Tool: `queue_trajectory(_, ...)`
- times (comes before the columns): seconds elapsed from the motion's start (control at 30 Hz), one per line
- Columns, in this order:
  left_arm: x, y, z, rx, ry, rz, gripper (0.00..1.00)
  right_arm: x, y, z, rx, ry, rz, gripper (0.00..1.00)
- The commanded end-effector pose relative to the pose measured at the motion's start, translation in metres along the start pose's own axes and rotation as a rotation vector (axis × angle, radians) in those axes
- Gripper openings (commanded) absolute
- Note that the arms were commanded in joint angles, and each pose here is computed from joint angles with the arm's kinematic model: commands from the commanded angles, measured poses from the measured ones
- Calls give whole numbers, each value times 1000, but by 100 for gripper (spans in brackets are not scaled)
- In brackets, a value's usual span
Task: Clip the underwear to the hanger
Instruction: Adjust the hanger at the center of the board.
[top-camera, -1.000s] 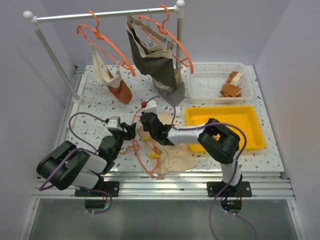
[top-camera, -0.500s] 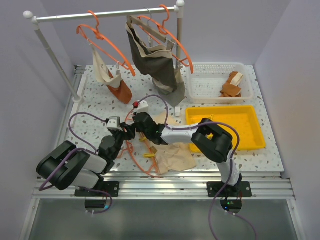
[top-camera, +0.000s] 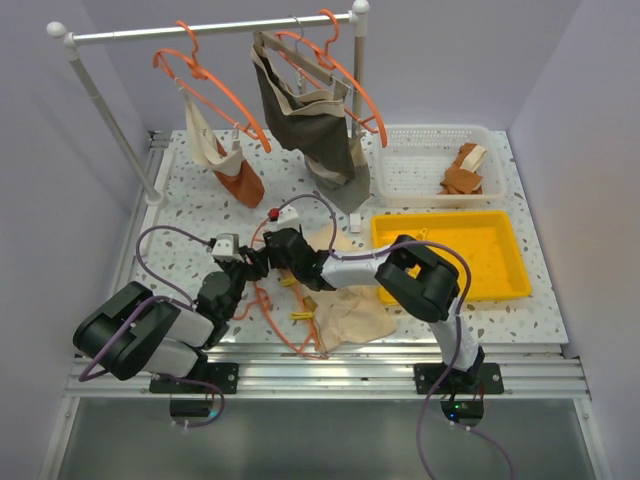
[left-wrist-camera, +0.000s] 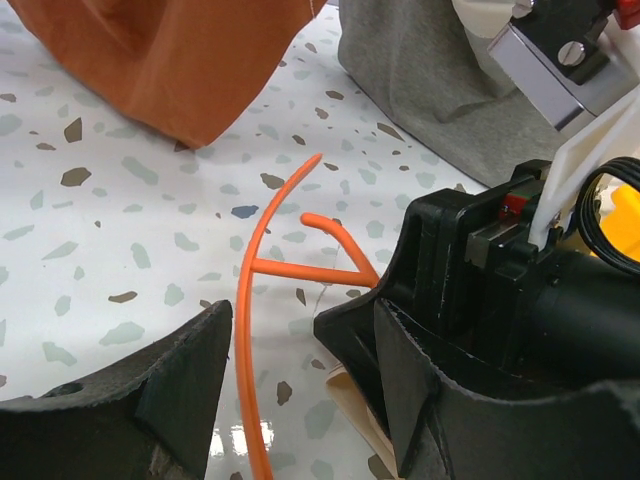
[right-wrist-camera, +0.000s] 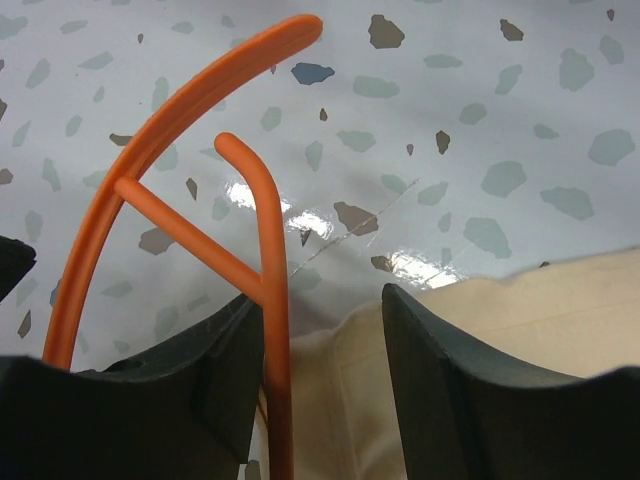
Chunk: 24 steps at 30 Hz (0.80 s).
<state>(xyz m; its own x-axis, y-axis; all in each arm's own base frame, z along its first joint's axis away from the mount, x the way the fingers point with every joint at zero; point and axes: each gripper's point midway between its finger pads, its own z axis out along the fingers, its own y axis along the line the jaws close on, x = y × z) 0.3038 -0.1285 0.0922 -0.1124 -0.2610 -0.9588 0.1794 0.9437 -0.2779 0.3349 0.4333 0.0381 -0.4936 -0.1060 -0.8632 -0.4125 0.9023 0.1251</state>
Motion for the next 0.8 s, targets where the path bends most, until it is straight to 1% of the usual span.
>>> queue_trajectory(0.0, -25, -15, 2, 61, -97, -37, 63, -37, 23, -22, -95, -95, 1, 54)
queue_trajectory(0.03, -25, -16, 2, 61, -98, -38, 63, -45, 24, -25, -103, -125, 9, 55)
queue_trajectory(0.07, -26, -15, 3, 60, -99, -38, 63, -45, 21, -28, -105, -131, -7, 55)
queue_trajectory(0.13, -25, -15, 2, 61, -97, -39, 63, -66, 20, -41, -107, -193, 5, 56)
queue_trajectory(0.2, -25, -15, 2, 60, -99, -38, 63, -69, 12, -50, -95, -216, 7, 56)
queue_trajectory(0.23, -25, -15, 2, 58, -99, -38, 63, -82, 10, -58, -95, -253, 16, 57)
queue_trajectory(0.27, -25, -15, 2, 58, -98, -38, 63, -79, 4, -61, -83, -251, 13, 57)
queue_trajectory(0.4, -26, -14, 2, 57, -101, -37, 63, -87, -16, -73, -17, -280, 10, 58)
queue_trajectory(0.63, -27, -13, 0, 52, -104, -38, 63, -66, -57, -56, 74, -228, 46, 59)
queue_trajectory(0.7, -28, -13, 0, 53, -105, -37, 63, -53, -64, -46, 93, -193, 32, 59)
queue_trajectory(0.77, -29, -13, -1, 53, -108, -39, 63, -48, -66, -39, 105, -176, 26, 59)
